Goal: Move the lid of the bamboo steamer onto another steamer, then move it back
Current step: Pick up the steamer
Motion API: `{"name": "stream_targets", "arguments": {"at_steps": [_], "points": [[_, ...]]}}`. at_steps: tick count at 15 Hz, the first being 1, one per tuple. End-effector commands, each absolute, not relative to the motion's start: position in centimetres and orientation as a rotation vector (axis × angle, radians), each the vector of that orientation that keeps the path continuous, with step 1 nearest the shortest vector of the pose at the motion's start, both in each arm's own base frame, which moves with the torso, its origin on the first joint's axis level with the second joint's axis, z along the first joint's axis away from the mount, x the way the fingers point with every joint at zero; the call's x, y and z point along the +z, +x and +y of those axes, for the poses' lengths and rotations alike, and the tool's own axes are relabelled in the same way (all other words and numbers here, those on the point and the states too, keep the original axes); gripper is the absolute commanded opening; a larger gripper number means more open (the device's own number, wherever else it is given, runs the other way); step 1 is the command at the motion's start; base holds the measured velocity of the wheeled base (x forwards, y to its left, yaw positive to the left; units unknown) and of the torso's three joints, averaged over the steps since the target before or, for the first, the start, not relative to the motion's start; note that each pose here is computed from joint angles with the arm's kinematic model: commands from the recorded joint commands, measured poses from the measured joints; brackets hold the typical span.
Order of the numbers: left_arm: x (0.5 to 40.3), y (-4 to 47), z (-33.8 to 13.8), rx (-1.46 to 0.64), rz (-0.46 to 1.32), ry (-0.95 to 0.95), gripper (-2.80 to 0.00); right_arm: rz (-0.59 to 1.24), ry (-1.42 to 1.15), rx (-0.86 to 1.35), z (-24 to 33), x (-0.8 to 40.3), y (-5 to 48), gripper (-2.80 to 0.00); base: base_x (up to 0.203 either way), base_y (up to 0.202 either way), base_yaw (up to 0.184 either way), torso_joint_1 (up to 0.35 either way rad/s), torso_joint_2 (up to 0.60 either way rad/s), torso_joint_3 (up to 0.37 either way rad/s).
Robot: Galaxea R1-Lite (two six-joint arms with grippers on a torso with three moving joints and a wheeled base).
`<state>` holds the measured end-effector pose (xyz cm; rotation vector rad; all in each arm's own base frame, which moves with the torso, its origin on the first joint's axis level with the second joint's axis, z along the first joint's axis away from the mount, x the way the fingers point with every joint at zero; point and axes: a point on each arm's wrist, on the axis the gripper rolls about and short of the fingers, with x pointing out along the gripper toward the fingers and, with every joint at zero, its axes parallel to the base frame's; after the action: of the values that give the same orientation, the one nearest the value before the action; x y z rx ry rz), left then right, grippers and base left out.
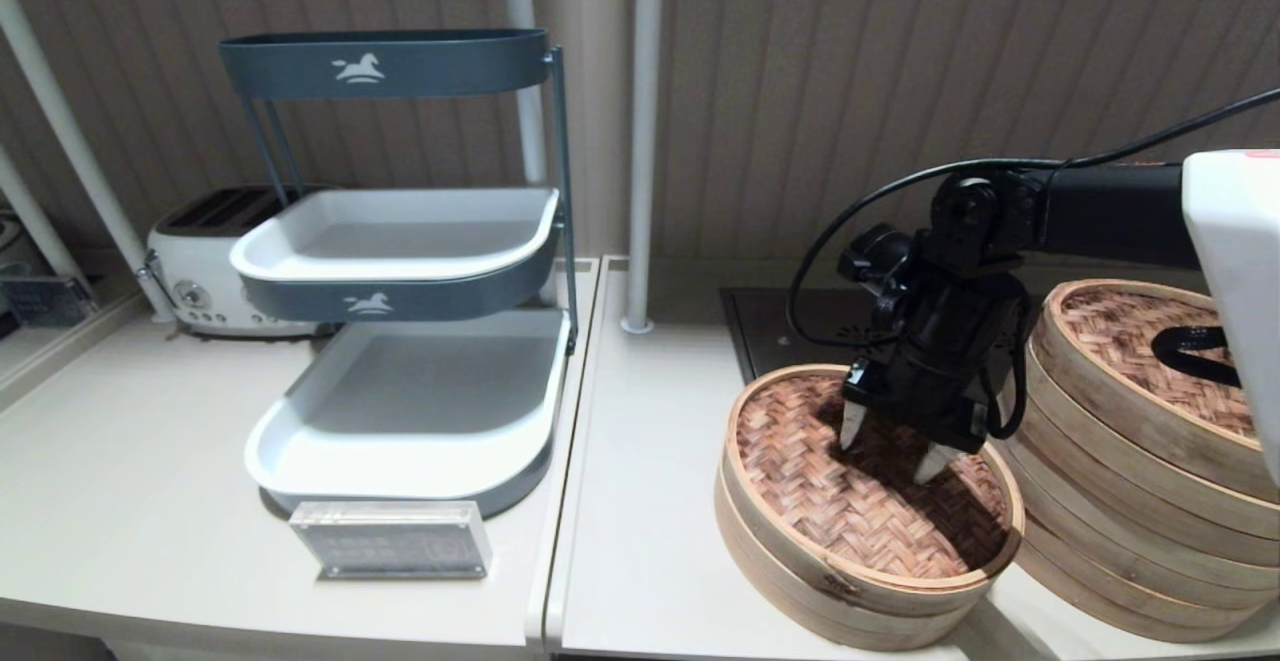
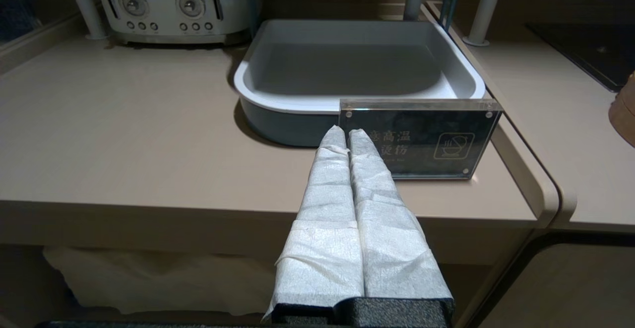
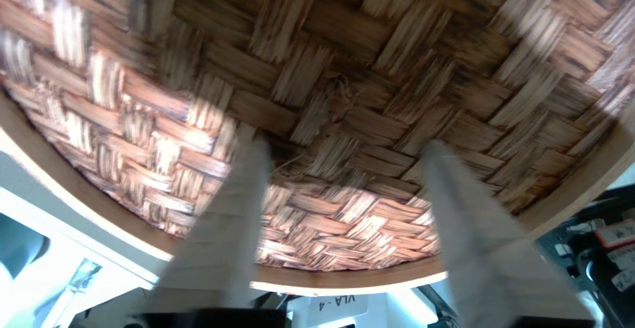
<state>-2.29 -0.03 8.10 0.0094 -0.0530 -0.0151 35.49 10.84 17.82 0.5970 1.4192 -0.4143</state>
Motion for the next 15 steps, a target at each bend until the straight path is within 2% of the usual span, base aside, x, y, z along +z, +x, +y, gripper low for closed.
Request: {"name": "stream_targets", "arguments": {"at_steps": [1, 9, 15], "points": [[7.3, -2.1, 0.0, -0.015, -0.026, 0.009, -2.80, 1.426, 0.598, -0.421, 10.9, 17.7, 35.5, -2.80, 0.000, 0.000, 0.000, 0.000, 0.00, 0.000], [7.3, -2.1, 0.0, -0.015, -0.027, 0.009, -2.80, 1.416, 0.604, -0.411, 11.1, 17.2, 36.0, -2.80, 0.000, 0.000, 0.000, 0.000, 0.00, 0.000], [7.3, -2.1, 0.0, -0.015, -0.027, 0.009, -2.80, 1.332, 0.627, -0.356, 10.8, 19.8, 35.1, -2.80, 0.000, 0.000, 0.000, 0.000, 0.00, 0.000]]}}
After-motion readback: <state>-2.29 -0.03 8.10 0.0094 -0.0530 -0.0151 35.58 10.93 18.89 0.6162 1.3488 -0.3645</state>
